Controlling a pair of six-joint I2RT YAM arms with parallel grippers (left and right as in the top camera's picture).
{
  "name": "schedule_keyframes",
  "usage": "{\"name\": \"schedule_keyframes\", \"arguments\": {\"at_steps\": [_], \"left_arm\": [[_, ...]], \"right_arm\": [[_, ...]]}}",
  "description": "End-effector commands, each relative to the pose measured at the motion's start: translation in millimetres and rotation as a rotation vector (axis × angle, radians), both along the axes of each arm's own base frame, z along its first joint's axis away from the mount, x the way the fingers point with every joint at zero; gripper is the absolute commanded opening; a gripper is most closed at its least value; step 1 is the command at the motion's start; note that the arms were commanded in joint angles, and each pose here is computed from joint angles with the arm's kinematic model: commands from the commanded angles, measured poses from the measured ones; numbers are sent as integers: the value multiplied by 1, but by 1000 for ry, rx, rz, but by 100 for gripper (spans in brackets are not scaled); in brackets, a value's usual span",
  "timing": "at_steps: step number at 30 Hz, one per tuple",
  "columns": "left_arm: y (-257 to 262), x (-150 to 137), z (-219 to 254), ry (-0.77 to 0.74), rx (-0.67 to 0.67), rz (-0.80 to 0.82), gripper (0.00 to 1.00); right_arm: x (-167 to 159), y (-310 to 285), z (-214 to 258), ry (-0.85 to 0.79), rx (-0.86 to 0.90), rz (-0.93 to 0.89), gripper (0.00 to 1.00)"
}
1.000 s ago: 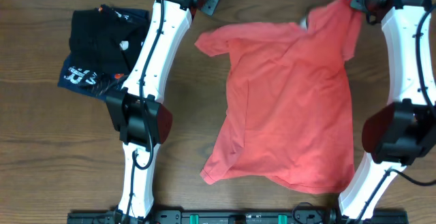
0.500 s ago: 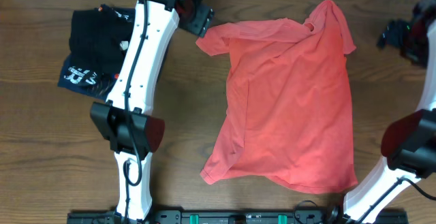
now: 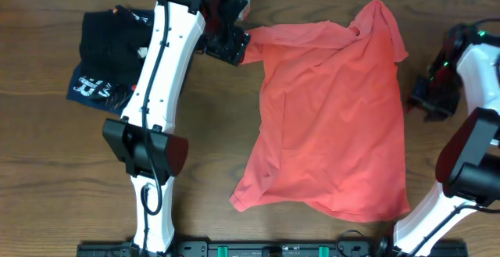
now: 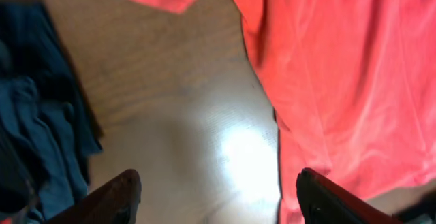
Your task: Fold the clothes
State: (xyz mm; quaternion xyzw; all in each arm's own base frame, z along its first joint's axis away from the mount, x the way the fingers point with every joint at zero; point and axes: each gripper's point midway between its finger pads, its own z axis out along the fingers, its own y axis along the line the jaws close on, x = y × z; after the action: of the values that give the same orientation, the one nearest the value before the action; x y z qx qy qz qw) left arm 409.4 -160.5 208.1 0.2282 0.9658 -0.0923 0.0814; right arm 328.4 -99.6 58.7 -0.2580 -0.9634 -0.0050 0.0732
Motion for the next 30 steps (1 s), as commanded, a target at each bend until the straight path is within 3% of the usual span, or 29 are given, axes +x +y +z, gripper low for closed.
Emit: {"name": "schedule_keyframes", "arguments": {"at_steps": [1, 7, 13, 17, 24, 26, 28, 29, 30], "left_arm": [[0, -8, -6, 46, -8, 4, 74], [-1, -7, -9, 49, -7, 4, 74], [-1, -6, -9, 45, -8, 3, 74], [-1, -6, -9, 45, -8, 3, 74], [-1, -5, -9, 40, -10, 4, 75], [-1, -5, -9, 39, -10, 4, 75], [-2, -4, -9, 34, -12, 4, 76], [-2, -3, -9, 30, -13, 4, 78], [-2, -2, -9, 27, -14, 4, 79]], "right_arm": [[-12, 8, -19, 28, 11, 9, 47], [-36, 14, -59, 63, 15, -15, 37], [-38, -11, -67, 62, -125, -78, 1], [-30, -67, -47, 38, -353, -163, 1], [7, -152, 24, -123, -531, -264, 1], [13, -162, 42, -162, -513, -300, 8], [18, -162, 54, -199, -451, -324, 38], [18, -159, 59, -213, -399, -336, 49], [19, -154, 61, -223, -348, -344, 52]]}}
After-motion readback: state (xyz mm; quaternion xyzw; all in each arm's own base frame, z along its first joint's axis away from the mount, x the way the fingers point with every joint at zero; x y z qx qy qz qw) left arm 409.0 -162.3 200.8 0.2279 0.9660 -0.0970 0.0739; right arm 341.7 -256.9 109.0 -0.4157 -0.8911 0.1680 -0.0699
